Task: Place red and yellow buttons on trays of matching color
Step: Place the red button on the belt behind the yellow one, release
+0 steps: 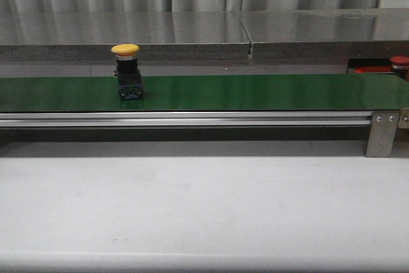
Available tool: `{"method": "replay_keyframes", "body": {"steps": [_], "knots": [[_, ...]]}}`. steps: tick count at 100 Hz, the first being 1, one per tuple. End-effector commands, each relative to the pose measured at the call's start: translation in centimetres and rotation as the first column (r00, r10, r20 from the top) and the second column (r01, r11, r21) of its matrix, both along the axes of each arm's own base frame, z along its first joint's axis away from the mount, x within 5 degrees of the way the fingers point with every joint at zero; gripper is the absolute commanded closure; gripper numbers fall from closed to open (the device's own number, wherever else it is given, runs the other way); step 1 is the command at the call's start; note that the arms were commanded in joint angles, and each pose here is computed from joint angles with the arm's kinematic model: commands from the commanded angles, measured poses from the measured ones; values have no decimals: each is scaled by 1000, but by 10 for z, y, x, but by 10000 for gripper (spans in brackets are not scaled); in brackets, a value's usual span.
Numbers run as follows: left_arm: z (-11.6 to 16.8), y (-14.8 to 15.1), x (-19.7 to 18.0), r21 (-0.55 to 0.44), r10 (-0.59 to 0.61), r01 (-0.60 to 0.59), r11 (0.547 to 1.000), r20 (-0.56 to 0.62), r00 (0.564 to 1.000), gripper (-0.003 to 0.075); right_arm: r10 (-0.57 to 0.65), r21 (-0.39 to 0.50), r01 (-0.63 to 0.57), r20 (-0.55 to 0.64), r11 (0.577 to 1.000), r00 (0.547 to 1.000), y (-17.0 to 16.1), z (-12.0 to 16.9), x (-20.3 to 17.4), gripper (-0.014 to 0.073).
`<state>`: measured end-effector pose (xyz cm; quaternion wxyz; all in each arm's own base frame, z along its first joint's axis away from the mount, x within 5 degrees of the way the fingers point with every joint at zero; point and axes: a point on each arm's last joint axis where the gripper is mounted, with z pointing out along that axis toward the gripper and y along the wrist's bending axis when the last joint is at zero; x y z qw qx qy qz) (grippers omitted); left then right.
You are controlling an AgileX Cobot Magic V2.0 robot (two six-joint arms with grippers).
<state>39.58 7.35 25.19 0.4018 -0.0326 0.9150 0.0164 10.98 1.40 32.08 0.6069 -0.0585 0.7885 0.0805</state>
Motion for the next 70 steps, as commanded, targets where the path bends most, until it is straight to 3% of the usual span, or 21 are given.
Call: {"method": "replay_keyframes", "body": {"steps": [1, 24, 33, 50, 55, 59, 70], "knots": [[23, 0, 4, 22, 9, -11, 1000, 102, 995, 739, -31, 5, 30, 63, 1000, 998, -2, 12, 0, 713], [8, 0, 7, 7, 3, -3, 1000, 44, 999, 705, -31, 5, 30, 63, 1000, 998, -2, 12, 0, 713], [8, 0, 7, 7, 2, -2, 1000, 42, 999, 573, -31, 5, 30, 63, 1000, 998, -2, 12, 0, 713], [9, 0, 6, 6, 0, -1, 1000, 41, 999, 108, -31, 5, 30, 63, 1000, 998, -2, 12, 0, 713], [11, 0, 6, 7, 0, 0, 1000, 46, 999, 23, -31, 5, 30, 63, 1000, 998, -2, 12, 0, 713], [13, -1, 5, 6, 0, -1, 1000, 50, 999, 0, -31, 5, 30, 63, 1000, 998, -2, 12, 0, 713], [25, -2, 1, 3, 4, -4, 1000, 80, 997, 57, -31, 5, 30, 63, 1000, 998, -2, 12, 0, 713]]}}
